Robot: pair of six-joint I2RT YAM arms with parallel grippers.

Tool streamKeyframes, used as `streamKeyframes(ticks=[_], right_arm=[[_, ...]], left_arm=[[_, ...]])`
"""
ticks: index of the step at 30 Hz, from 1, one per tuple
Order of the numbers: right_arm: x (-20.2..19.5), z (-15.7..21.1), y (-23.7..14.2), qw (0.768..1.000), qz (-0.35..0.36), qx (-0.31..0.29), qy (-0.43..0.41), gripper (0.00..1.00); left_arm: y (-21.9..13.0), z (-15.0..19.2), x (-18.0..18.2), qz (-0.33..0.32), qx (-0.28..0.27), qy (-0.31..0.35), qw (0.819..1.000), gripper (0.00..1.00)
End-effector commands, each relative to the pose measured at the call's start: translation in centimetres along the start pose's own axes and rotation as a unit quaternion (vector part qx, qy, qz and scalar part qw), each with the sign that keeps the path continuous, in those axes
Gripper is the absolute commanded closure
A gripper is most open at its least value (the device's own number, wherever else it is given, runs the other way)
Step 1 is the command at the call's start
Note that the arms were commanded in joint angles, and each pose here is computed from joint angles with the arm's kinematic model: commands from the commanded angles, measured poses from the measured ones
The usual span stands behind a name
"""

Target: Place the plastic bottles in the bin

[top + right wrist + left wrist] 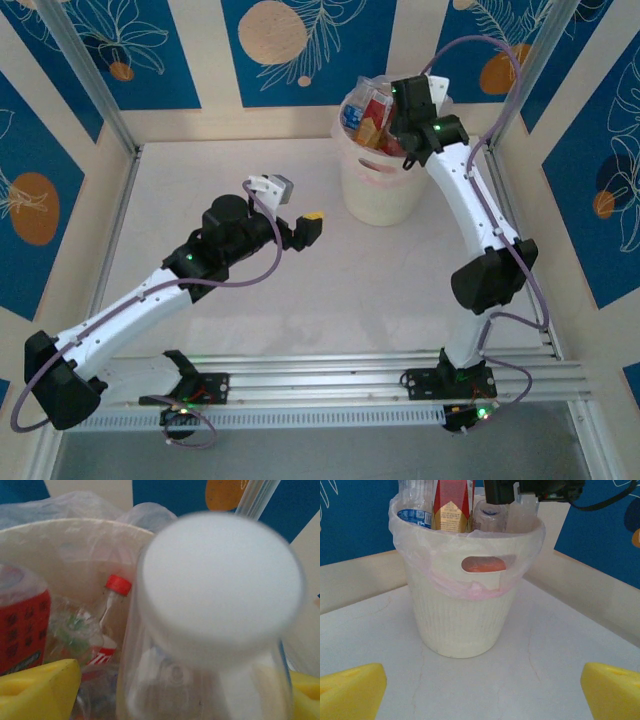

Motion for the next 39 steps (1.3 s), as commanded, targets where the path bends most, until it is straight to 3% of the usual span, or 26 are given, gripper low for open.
streamKeyframes(ticks=[1, 8, 12, 19, 29, 36, 39], right_arm=[[0.1, 0.3, -2.1, 1.000, 0.000, -0.007, -0.025, 0.11], [-1.5, -1.2, -3.8, 0.999, 0.016, -0.047, -0.011, 0.06], [-2.2, -1.7, -4.9, 0.998, 0.011, -0.057, 0.009, 0.14], [-4.1, -0.9, -5.6, 0.998, 0.000, -0.049, 0.043, 0.41], [-7.1, -0.1, -5.7, 0.994, -0.004, -0.046, 0.097, 0.46], [-7.0, 0.4, -3.4, 0.993, -0.025, -0.026, 0.108, 0.47], [-6.3, 0.2, -1.8, 0.994, -0.028, -0.023, 0.100, 0.53]], left_arm=[[0.0, -1.1, 0.2, -0.004, -0.011, -0.012, 1.000, 0.01], [0.3, -1.0, -0.1, 0.006, -0.010, -0.019, 1.000, 0.01], [0.3, -1.0, -0.1, 0.004, -0.010, -0.020, 1.000, 0.01], [0.4, -0.8, -0.1, 0.007, -0.008, -0.026, 1.000, 0.00], [0.3, -0.6, 0.0, 0.003, -0.007, -0.027, 1.000, 0.00], [0.5, -0.4, 0.0, 0.003, -0.005, -0.028, 1.000, 0.01], [0.5, -0.4, 0.1, 0.001, -0.004, -0.028, 1.000, 0.00]])
Point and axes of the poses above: each hand's point on the last joint's axis, 136 mm out from that joint toward the fingers, its own y axis out along the fingers, its own x axis along the line the jaws close on, z = x × y, the point moved 1 cm from there along -y, back along the fingers, and after that the axes turned 1 degree about -y, right-handed, at the moved point
